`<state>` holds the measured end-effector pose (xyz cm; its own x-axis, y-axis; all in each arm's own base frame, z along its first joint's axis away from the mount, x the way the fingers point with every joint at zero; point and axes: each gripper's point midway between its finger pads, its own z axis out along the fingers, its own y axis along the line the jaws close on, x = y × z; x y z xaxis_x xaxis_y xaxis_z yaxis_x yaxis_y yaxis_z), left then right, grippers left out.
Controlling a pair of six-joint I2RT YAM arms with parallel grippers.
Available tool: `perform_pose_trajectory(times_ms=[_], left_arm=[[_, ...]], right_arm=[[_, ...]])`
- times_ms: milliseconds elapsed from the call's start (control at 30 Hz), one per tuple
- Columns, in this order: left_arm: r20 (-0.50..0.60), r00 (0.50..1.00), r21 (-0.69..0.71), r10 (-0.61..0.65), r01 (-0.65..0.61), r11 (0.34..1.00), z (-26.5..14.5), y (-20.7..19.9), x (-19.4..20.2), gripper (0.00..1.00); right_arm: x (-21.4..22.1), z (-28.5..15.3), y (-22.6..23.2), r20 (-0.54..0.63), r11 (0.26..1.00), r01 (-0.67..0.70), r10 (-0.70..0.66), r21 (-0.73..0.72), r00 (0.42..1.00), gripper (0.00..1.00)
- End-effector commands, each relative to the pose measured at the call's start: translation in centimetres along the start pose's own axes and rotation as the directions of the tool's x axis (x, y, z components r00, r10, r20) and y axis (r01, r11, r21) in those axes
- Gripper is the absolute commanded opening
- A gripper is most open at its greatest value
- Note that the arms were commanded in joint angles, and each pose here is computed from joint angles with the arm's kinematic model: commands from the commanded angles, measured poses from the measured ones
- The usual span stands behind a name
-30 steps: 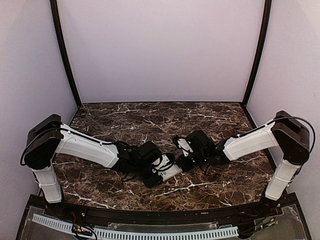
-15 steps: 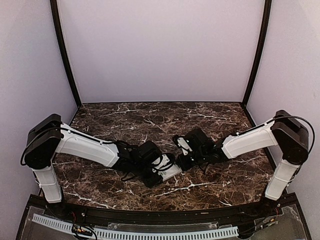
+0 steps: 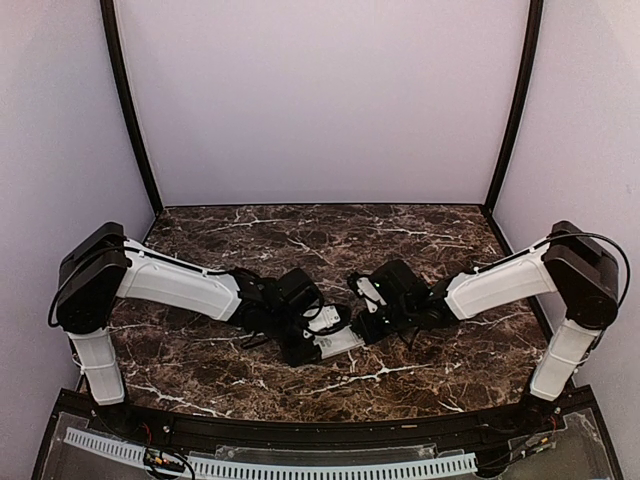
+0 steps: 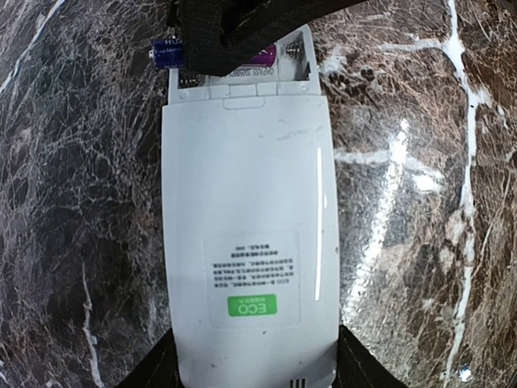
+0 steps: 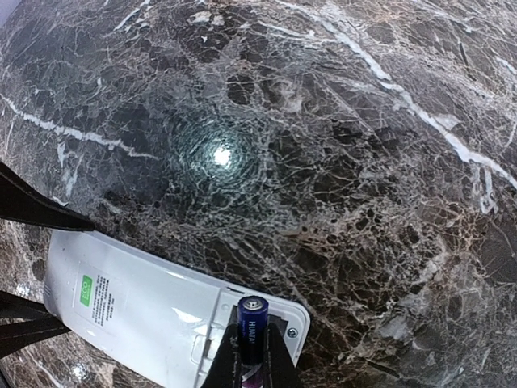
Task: Load the batteries into the remote control
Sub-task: Place the battery in the battery compartment.
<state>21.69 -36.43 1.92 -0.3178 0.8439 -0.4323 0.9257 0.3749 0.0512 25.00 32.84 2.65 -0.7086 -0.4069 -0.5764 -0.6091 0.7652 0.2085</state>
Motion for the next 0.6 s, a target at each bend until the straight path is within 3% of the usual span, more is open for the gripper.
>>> perform_pose_trajectory(times_ms=[0, 567], left_arm=[[-0.228, 0.974, -0.040, -0.008, -0.001, 0.999, 0.8, 2.1, 6.3, 0.00], [-0.280, 0.960, -0.017, 0.005, -0.011, 1.000, 0.9, 1.8, 8.2, 0.00]], right_arm=[[8.1, 0.7, -3.2, -0.249, 0.991, -0.018, 0.050, 0.130, 0.967, 0.00], [8.8, -1.3, -5.1, -0.270, 0.959, -0.053, 0.130, 0.278, 0.954, 0.00]])
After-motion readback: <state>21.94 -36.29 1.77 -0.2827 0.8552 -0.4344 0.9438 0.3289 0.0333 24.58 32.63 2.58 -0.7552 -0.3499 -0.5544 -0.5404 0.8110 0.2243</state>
